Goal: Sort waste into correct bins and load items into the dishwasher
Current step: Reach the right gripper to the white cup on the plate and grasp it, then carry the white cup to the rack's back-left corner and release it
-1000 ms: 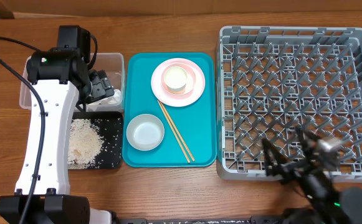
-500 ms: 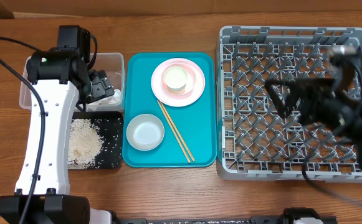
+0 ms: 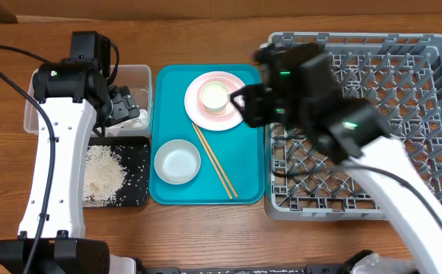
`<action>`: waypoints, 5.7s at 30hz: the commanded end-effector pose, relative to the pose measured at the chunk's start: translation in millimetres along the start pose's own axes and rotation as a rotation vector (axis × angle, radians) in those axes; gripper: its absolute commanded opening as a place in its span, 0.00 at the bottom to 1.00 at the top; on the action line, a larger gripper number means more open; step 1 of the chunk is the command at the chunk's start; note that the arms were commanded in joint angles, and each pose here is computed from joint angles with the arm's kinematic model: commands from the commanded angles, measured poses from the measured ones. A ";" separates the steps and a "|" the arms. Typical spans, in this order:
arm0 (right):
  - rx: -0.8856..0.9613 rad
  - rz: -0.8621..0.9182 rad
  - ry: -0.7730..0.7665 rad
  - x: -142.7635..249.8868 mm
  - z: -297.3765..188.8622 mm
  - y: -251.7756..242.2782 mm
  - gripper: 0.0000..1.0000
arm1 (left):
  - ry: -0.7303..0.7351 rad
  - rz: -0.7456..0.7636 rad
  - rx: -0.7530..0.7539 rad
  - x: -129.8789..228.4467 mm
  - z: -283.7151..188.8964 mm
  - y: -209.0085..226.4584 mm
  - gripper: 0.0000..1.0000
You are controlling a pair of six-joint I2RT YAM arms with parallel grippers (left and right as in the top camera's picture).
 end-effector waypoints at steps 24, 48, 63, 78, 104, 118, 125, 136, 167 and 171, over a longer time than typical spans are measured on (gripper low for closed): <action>0.217 -0.239 0.034 24.2 211.0 -47.4 0.36 | -0.020 -0.009 -0.002 -3.7 -3.7 1.4 1.00; 0.289 -0.228 0.159 48.4 204.2 -63.6 0.15 | -0.020 -0.009 -0.002 -3.7 -3.7 1.4 1.00; 0.267 -0.274 -0.023 -22.0 99.5 -32.0 0.04 | -0.020 -0.009 -0.002 -3.7 -3.7 1.4 1.00; -0.367 -0.037 -0.200 -55.9 -33.8 -96.8 0.04 | -0.020 -0.009 -0.002 -3.7 -3.7 1.4 1.00; -0.558 0.215 -0.094 32.2 69.9 -229.3 0.04 | -0.020 -0.009 -0.002 -3.8 -3.7 1.5 1.00; -0.620 0.150 -0.174 23.3 68.2 -227.5 0.04 | -0.020 -0.009 -0.002 -3.8 -3.7 1.5 1.00; -0.474 0.170 -0.112 36.6 85.8 -240.6 0.04 | -0.020 -0.009 -0.002 -3.7 -3.7 1.4 1.00; -0.425 0.270 -0.029 60.8 89.4 -247.3 0.04 | -0.020 -0.009 -0.002 -3.7 -3.7 1.4 1.00; -0.302 0.468 0.106 106.7 39.1 -279.2 0.19 | -0.020 -0.009 -0.002 -3.8 -3.7 1.5 1.00; -0.261 0.497 0.081 103.5 12.0 -286.6 0.17 | -0.020 -0.009 -0.002 -3.7 -3.7 1.4 1.00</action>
Point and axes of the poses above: each gripper's point midway between its finger pads, its own z axis out along the fingers, its own y axis along the line the jaws close on, x = y × z, the point moved 3 cm from there along -z, back along the fingers, and after that the axes turned 13 degrees about -z, right-handed, at the moved point
